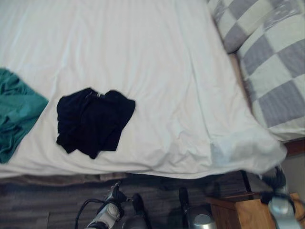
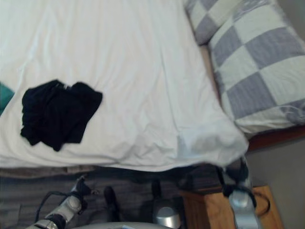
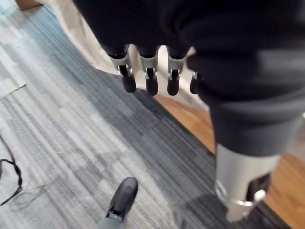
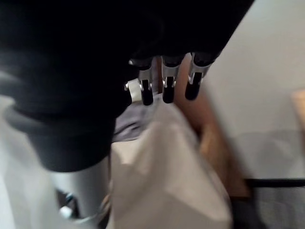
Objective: Tidy up the quilt and then pick up the clothes from the bed and put them into the laundry hamper.
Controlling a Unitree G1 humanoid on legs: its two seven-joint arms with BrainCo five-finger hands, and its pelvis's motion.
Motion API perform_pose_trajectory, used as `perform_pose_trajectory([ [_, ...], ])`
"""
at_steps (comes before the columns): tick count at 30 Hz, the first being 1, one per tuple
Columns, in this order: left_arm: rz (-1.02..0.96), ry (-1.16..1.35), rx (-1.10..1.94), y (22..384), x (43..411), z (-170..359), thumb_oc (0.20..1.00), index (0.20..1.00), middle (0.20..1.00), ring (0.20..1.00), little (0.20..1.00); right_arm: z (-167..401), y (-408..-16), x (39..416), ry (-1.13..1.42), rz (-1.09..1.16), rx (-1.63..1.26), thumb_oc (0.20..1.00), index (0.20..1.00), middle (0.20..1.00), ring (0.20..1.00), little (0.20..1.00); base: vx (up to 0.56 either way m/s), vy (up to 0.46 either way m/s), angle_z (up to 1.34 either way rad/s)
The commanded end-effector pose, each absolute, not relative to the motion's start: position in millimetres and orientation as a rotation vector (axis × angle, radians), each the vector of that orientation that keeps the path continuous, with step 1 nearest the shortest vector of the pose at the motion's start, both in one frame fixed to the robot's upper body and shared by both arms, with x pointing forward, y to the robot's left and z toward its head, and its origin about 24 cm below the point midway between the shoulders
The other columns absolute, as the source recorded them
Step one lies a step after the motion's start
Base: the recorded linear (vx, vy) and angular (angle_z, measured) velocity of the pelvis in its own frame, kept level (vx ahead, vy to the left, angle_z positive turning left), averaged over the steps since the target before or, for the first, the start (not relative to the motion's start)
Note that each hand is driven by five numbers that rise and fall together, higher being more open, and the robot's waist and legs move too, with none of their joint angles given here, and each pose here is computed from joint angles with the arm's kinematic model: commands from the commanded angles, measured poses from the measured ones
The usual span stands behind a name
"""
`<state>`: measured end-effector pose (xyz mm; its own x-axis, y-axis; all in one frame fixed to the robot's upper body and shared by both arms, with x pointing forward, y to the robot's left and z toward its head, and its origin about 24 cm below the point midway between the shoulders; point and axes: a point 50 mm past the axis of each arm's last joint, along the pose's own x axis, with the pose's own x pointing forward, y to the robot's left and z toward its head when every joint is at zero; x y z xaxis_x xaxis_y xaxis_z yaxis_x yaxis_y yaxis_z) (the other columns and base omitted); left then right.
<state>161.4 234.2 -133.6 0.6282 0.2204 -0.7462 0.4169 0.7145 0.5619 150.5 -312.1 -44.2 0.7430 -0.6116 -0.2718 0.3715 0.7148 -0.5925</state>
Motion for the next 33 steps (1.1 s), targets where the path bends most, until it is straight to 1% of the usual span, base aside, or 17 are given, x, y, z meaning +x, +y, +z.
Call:
perform_pose_trajectory([
  [1,-0.168,0.912,0.817,225.8,171.8,-134.0,1.000,1.000,1.000,1.000,1.000,-28.4,-341.4,153.8,0.431,-0.748,-0.554,1.000,1.000,1.000,1.000,1.000,0.07,0.090,-0.30],
  [4,-0.160,0.896,0.799,229.1,175.1,-130.8,1.000,1.000,1.000,1.000,1.000,-11.2,-363.7,141.0,0.399,-0.901,-0.603,1.000,1.000,1.000,1.000,1.000,0.05,0.067,-0.21],
  [7,-0.172,0.869,0.805,229.2,178.3,-128.3,1.000,1.000,1.000,1.000,1.000,54.4,-375.6,160.2,0.083,-1.011,-0.681,1.000,1.000,1.000,1.000,1.000,0.04,0.055,-0.17],
  [8,-0.171,0.868,0.805,229.1,178.7,-128.1,1.000,1.000,1.000,1.000,1.000,54.7,-375.4,160.0,0.082,-1.011,-0.681,1.000,1.000,1.000,1.000,1.000,0.04,0.034,-0.10],
  [9,-0.181,0.868,0.808,227.5,177.5,-129.0,1.000,1.000,1.000,1.000,1.000,67.5,-371.1,167.9,0.000,-1.003,-0.662,0.200,0.200,0.200,0.200,0.200,0.02,-0.005,-0.08],
  [12,-0.229,0.879,0.834,223.2,171.5,-133.1,1.000,1.000,1.000,1.000,1.000,112.9,-341.5,209.3,-0.267,-0.819,-0.647,0.200,0.200,0.200,0.200,0.200,0.00,-0.033,-0.03],
  [13,-0.226,0.877,0.832,223.3,172.1,-132.8,1.000,1.000,1.000,1.000,1.000,113.5,-341.3,210.6,-0.269,-0.817,-0.647,0.200,0.200,0.200,0.200,0.200,-0.05,-0.066,-0.01],
  [16,-0.179,0.823,0.838,224.6,189.9,-123.7,1.000,1.000,1.000,1.000,1.000,138.7,-309.2,265.6,-0.407,-0.675,-0.530,0.200,0.200,0.200,0.200,0.200,-0.32,-0.132,0.11],
  [18,-0.043,0.757,0.772,233.9,211.2,-108.6,1.000,1.000,1.000,1.000,1.000,116.9,-300.9,281.9,-0.309,-0.635,-0.428,0.200,0.200,0.200,0.200,0.200,-0.17,-0.148,0.38],
  [21,0.072,0.765,0.696,246.6,208.4,-106.1,1.000,1.000,1.000,1.000,1.000,70.6,-302.9,280.6,-0.101,-0.634,-0.397,0.200,0.200,0.200,0.200,0.200,-0.02,-0.082,0.42],
  [22,0.122,0.790,0.664,251.6,201.1,-109.0,1.000,1.000,1.000,1.000,1.000,27.5,-302.6,266.4,0.087,-0.621,-0.406,0.200,0.200,0.200,0.200,0.200,0.01,0.004,0.31],
  [24,0.138,0.802,0.661,254.9,196.9,-110.3,1.000,1.000,1.000,1.000,1.000,11.6,-302.4,260.0,0.160,-0.615,-0.419,0.200,0.200,0.200,0.200,0.200,0.01,0.025,0.15],
  [26,0.155,0.818,0.701,266.0,188.1,-110.5,1.000,1.000,1.000,1.000,1.000,-62.0,-289.5,217.2,0.531,-0.426,-0.599,0.200,0.200,0.200,0.200,0.200,0.02,0.111,0.18],
  [28,0.133,0.818,0.727,265.7,187.0,-111.1,1.000,1.000,1.000,1.000,1.000,-98.2,-280.8,181.1,0.732,-0.345,-0.572,0.200,0.200,0.200,0.200,0.200,0.03,0.175,0.19],
  [29,0.085,0.838,0.758,262.5,184.4,-114.5,1.000,1.000,1.000,1.000,1.000,-128.7,-271.0,140.9,0.947,-0.266,-0.538,0.200,0.200,0.200,0.200,0.200,0.08,0.217,0.16],
  [32,0.044,0.858,0.780,260.3,181.9,-117.5,1.000,1.000,1.000,1.000,1.000,-148.7,-262.6,102.1,1.131,-0.192,-0.514,0.200,0.200,0.200,0.200,0.200,0.05,0.146,0.17],
  [33,0.008,0.853,0.790,257.3,186.5,-116.6,1.000,1.000,1.000,1.000,1.000,-161.7,-252.9,65.4,1.293,-0.107,-0.488,0.200,0.200,0.200,0.200,0.200,0.05,0.155,0.06],
])
